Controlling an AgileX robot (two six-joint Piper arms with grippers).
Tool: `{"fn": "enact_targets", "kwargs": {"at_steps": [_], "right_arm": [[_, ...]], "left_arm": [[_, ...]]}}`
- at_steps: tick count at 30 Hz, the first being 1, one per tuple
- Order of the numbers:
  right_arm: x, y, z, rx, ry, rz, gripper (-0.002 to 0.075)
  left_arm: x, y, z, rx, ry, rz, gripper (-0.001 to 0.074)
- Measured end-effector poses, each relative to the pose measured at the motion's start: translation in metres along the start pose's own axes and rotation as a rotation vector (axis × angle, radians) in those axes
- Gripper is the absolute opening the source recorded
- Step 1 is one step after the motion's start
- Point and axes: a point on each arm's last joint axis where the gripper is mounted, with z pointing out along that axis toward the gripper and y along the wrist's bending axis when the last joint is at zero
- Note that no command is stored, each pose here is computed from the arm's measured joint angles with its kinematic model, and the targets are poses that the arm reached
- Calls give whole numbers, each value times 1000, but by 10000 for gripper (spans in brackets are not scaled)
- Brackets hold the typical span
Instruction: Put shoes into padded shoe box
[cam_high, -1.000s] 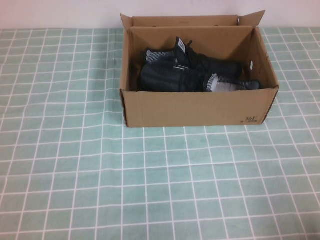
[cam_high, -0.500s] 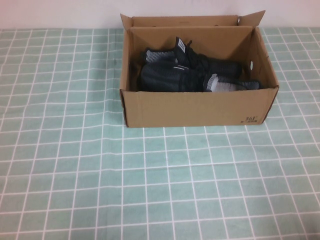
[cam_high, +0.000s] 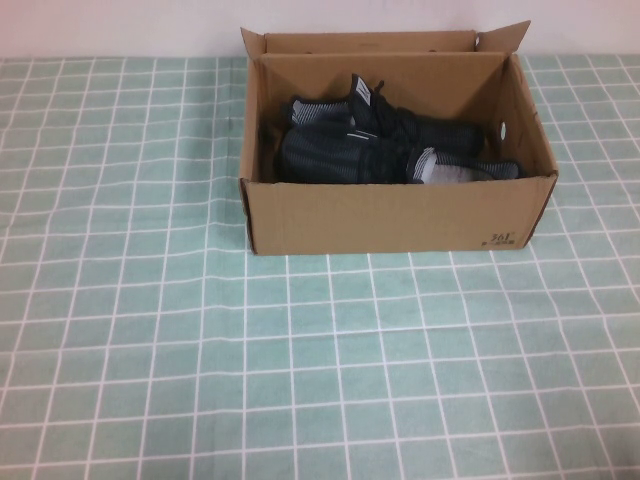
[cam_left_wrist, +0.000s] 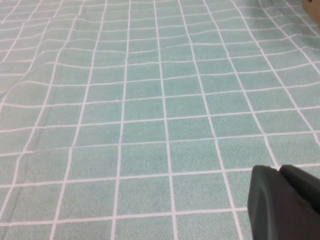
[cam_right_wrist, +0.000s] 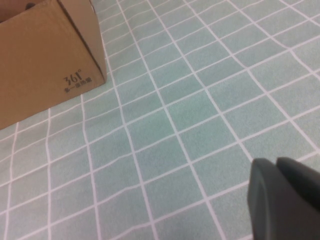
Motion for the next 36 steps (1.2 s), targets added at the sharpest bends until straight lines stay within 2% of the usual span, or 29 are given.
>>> {"fn": "enact_targets", "kwargs": {"at_steps": [10, 14, 19, 23, 27, 36], "right_arm": [[1, 2, 0, -42, 20, -16, -8], [2, -2, 2, -10, -1, -110, -8], [-7, 1, 3, -29, -144, -243, -8], [-5, 0, 3, 21, -135, -372, -8], [-1, -4, 3, 73, -79, -385, -8], [-1, -6, 3, 97, -82, -436, -8]], "left_arm": [[0, 0, 0, 0, 0, 0, -4], [0, 0, 0, 0, 0, 0, -4], [0, 0, 0, 0, 0, 0, -4], [0, 0, 0, 0, 0, 0, -4], [0, 0, 0, 0, 0, 0, -4], [0, 0, 0, 0, 0, 0, -4]]}}
